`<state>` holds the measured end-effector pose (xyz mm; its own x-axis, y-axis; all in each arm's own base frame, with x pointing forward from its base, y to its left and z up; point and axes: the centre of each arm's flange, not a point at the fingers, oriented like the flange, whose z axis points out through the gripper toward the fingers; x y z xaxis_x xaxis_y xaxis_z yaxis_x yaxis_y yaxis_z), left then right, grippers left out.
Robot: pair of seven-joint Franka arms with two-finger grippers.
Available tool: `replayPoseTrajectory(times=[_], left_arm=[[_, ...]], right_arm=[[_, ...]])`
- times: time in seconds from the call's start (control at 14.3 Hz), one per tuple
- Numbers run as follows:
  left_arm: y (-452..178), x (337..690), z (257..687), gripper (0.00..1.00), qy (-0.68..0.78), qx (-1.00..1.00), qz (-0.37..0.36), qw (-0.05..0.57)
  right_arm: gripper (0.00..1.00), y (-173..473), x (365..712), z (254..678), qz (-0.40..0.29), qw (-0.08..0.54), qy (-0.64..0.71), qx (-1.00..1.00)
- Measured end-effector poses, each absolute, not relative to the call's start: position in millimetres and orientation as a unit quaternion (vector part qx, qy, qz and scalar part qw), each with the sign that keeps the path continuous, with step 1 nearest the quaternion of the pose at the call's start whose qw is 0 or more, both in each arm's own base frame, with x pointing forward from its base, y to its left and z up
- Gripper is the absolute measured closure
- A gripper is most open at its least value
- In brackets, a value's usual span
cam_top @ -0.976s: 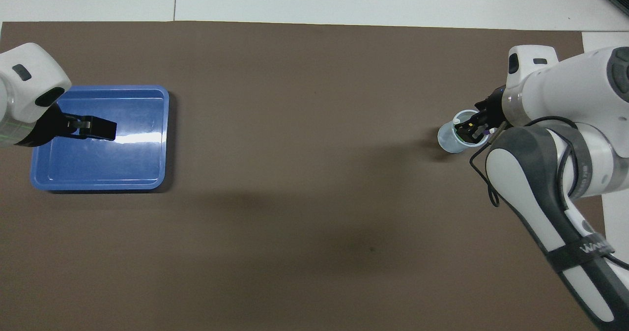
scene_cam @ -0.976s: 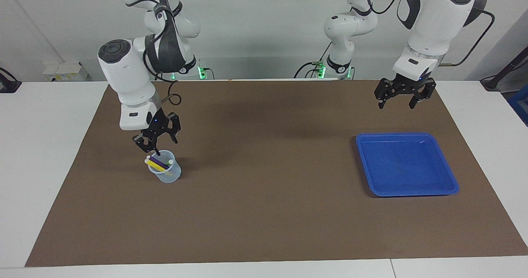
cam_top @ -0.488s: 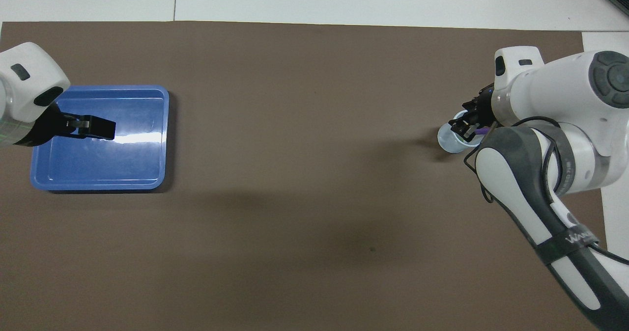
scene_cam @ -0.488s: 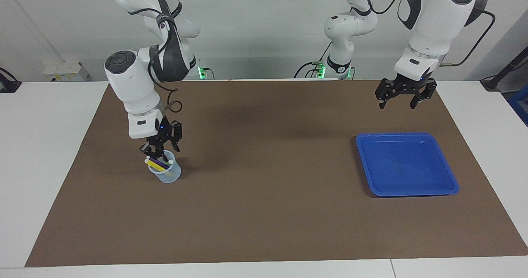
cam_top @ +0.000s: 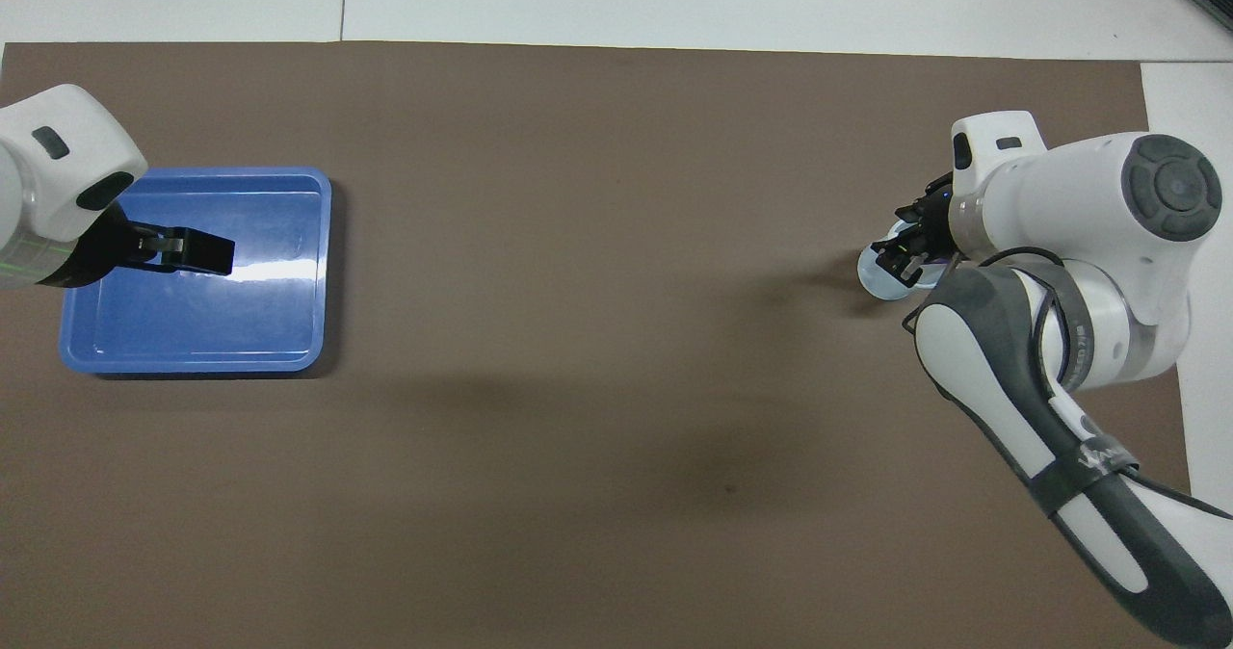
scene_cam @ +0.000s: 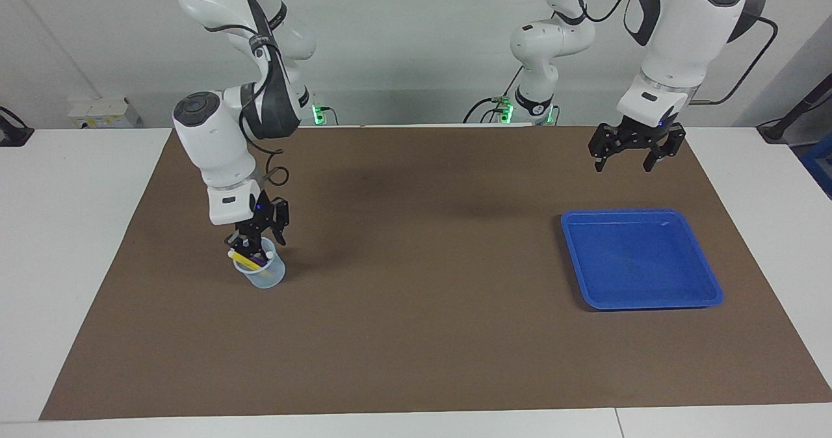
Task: Right arm passes pens to left for tray arrangement
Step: 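Reach the right gripper down into the cup and grasp the green pen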
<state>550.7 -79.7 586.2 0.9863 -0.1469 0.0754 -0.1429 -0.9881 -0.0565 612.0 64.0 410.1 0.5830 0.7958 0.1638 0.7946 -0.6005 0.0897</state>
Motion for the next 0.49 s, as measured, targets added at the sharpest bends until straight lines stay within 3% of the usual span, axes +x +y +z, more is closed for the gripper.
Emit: replayPoseTrajectory(times=[0.49], left_arm=[[-86.2,547.1,610.7,0.00,0.078,-0.995,-0.065,0.026]], right_arm=[[0.56,59.1,609.1,398.0,0.104,0.008,0.443,0.890]])
